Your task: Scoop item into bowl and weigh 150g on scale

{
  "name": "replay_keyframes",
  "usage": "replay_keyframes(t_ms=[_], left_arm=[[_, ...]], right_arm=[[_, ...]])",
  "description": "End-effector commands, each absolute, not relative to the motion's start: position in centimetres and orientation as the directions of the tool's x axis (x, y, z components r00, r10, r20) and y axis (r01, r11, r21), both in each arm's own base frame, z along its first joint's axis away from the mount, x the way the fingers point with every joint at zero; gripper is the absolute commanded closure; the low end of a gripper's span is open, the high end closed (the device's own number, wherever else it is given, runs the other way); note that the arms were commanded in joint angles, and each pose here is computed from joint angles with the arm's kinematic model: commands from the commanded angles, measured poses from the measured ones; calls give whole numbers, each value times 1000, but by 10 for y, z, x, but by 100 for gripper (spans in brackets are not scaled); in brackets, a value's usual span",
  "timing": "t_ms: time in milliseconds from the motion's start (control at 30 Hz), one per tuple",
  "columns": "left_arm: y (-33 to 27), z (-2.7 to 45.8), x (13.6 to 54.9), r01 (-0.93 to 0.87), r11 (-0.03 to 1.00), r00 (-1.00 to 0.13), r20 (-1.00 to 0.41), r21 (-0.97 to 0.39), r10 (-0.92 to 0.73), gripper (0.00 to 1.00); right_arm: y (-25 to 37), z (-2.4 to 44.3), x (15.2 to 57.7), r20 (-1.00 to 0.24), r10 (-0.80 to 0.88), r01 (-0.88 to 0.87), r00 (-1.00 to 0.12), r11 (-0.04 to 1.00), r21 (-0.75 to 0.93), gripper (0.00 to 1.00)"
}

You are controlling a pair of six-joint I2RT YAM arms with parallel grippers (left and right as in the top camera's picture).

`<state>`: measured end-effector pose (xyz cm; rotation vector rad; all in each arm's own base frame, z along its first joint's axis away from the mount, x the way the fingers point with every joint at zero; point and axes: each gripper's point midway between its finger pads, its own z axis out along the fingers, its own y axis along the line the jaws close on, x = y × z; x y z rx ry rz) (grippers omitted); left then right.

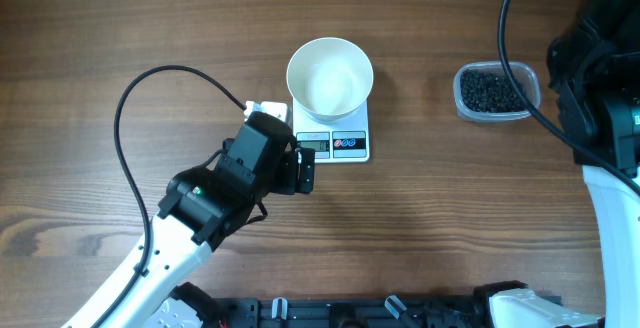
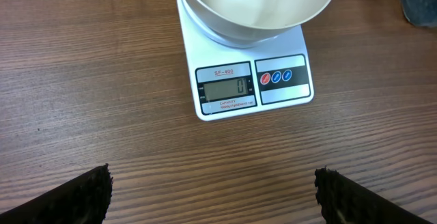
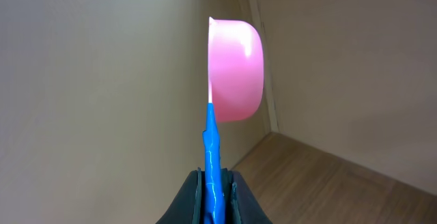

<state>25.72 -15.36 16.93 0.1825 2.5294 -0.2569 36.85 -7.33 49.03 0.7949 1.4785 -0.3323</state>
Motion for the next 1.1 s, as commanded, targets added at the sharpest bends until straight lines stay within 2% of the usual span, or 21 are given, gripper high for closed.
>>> replay_keyframes(t_ms=[0, 200, 367, 533, 600, 833, 1067], left_arm=[[-152, 167, 257, 194, 972, -822, -563, -135, 86, 0], [-152, 167, 257, 194, 972, -822, -563, -135, 86, 0], [-152, 167, 257, 194, 971, -822, -563, -136, 86, 0], [-152, 167, 257, 194, 972, -822, -563, -135, 86, 0], [-152, 167, 257, 194, 972, -822, -563, -135, 86, 0], [-152, 167, 257, 194, 972, -822, -563, -135, 86, 0], [-152, 167, 257, 194, 972, -822, -563, -135, 86, 0]], right_arm=[[-79, 496, 366, -956, 262, 670, 132, 687, 281, 96], [-75, 485, 375, -969, 239, 669, 66, 710, 221, 96], [-52, 476, 392, -983, 169, 548, -71, 830, 103, 96], [-40, 479, 403, -986, 153, 474, -74, 875, 100, 96], [-34, 488, 409, -989, 145, 442, -43, 890, 111, 96], [-34, 507, 412, -993, 113, 430, 25, 896, 113, 96], [-31, 506, 430, -991, 121, 426, 58, 895, 134, 96]])
